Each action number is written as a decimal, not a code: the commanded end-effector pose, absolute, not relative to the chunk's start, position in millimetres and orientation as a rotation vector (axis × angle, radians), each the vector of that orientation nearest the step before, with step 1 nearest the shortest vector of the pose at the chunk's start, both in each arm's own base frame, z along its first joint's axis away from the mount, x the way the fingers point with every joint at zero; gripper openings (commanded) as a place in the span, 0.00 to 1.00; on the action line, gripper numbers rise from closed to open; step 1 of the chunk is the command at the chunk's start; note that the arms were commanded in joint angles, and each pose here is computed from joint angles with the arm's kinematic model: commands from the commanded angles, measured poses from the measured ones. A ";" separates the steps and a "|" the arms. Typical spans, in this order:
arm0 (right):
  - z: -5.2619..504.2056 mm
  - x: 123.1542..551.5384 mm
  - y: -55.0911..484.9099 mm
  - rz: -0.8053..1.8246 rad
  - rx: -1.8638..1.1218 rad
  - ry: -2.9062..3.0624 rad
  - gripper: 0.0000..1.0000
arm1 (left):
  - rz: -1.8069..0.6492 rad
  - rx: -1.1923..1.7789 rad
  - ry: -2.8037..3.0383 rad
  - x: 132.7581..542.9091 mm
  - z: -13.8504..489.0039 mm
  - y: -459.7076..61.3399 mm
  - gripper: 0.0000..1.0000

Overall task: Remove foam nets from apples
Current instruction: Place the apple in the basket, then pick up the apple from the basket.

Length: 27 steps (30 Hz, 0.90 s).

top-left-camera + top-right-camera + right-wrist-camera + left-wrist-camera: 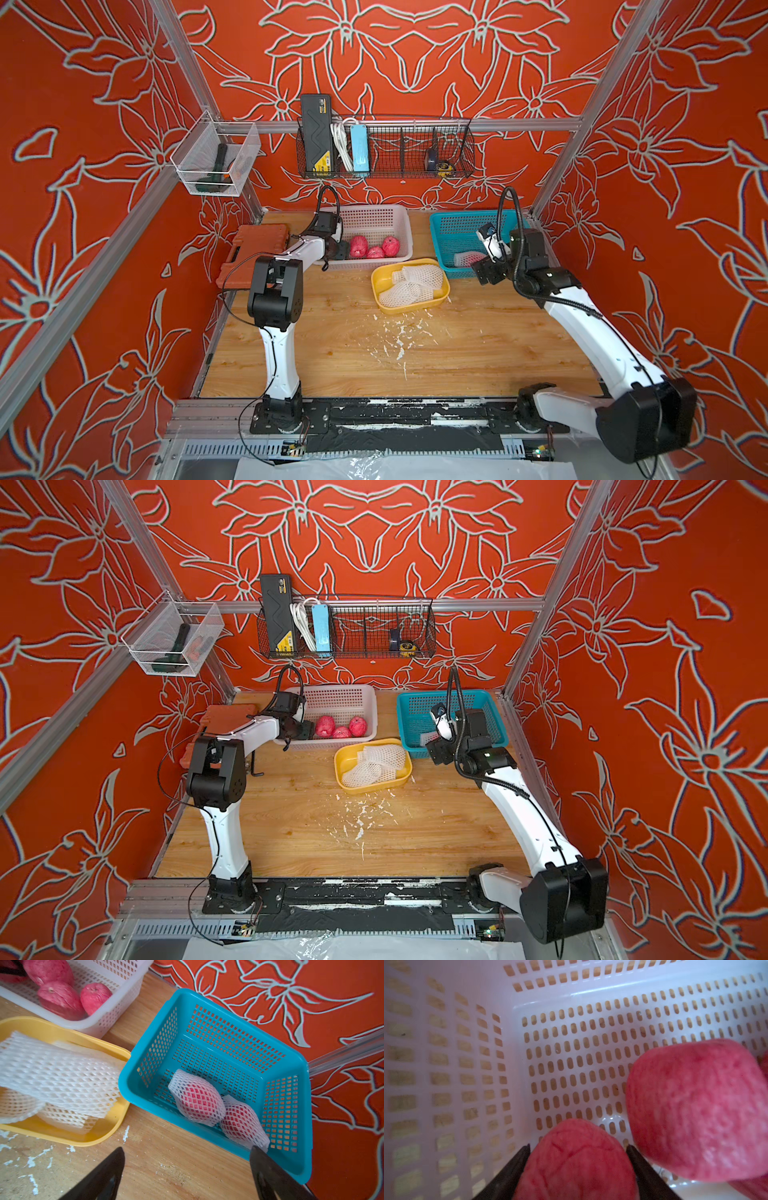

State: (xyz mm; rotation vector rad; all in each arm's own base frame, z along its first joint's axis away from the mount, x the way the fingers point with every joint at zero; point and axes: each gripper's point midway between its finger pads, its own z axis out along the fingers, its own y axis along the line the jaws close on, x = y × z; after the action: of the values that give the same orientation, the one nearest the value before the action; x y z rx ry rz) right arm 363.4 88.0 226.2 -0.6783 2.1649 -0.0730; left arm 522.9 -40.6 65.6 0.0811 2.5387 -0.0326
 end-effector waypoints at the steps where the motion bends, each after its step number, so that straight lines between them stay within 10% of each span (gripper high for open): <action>1: 227.6 377.1 71.2 -0.187 -0.680 2.208 0.95 | -0.080 0.059 2.479 526.9 93.0 -44.8 0.76; 18: 173.4 416.2 70.8 -0.131 -0.546 2.655 0.95 | -0.208 0.043 2.216 491.2 205.3 -60.4 0.98; 27: 139.9 427.5 65.8 -0.179 -0.576 2.817 0.63 | -0.303 0.176 2.153 460.2 228.2 -107.8 0.98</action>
State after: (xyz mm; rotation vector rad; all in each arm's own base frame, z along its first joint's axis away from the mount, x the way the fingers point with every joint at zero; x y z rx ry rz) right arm 435.3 77.0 140.2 -0.5902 2.7518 -0.1233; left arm 465.9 -94.0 217.8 0.1422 2.1893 -0.2590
